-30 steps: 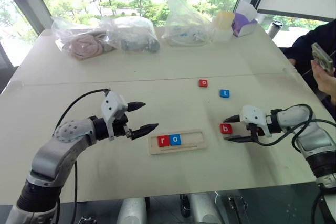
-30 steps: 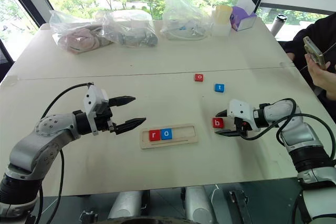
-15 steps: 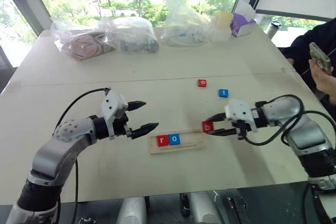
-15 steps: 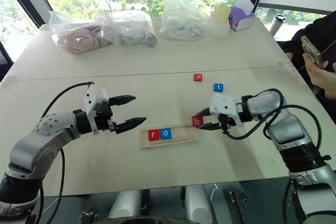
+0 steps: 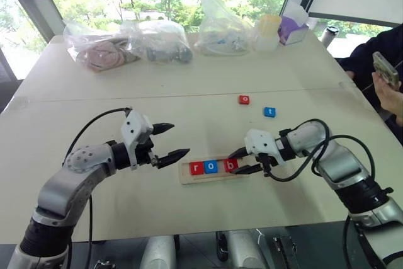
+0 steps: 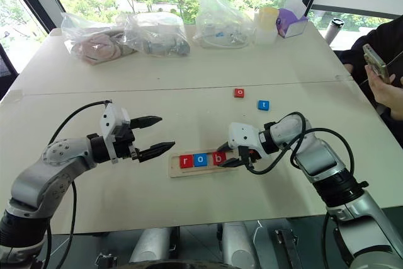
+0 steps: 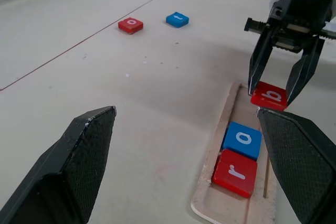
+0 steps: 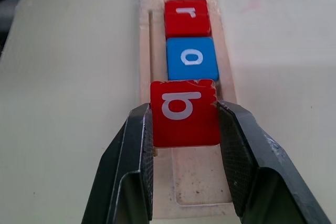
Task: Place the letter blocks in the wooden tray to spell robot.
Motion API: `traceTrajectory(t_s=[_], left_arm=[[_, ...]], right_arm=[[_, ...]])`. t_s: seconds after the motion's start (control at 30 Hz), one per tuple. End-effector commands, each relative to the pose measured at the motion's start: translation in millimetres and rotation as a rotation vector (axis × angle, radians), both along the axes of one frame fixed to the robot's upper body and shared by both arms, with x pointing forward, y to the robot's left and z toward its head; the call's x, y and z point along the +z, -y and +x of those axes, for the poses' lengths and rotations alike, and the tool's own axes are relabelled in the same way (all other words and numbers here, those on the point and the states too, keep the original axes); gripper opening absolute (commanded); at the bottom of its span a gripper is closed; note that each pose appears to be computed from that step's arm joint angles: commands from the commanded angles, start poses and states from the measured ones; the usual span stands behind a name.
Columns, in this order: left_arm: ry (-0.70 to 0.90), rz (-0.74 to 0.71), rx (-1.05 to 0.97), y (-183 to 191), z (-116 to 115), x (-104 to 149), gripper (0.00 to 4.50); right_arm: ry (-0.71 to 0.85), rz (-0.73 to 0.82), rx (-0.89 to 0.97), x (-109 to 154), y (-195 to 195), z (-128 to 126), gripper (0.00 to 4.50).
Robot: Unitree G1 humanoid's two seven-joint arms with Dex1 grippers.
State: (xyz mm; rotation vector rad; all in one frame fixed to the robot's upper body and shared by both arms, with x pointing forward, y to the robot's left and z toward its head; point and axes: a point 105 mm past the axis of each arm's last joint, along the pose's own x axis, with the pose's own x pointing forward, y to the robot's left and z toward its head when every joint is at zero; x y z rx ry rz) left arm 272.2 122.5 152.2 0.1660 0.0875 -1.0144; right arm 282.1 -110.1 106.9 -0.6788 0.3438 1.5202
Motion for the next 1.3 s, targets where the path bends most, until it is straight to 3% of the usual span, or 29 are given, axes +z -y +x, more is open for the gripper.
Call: traceTrajectory(t_s=[0.03, 0.5, 1.3], left_arm=[[0.048, -0.002, 0.0, 1, -4, 11, 4.5], [0.041, -0.013, 0.007, 3, -5, 9, 4.5], [0.043, -0.02, 0.024, 4, -5, 10, 4.5]], right_arm=[[0.046, -0.015, 0.019, 3, -3, 4, 1.15], [0.067, -0.022, 0.019, -3, -13, 15, 1.15], [0.021, 0.014, 0.073, -2, -34, 5, 1.15]])
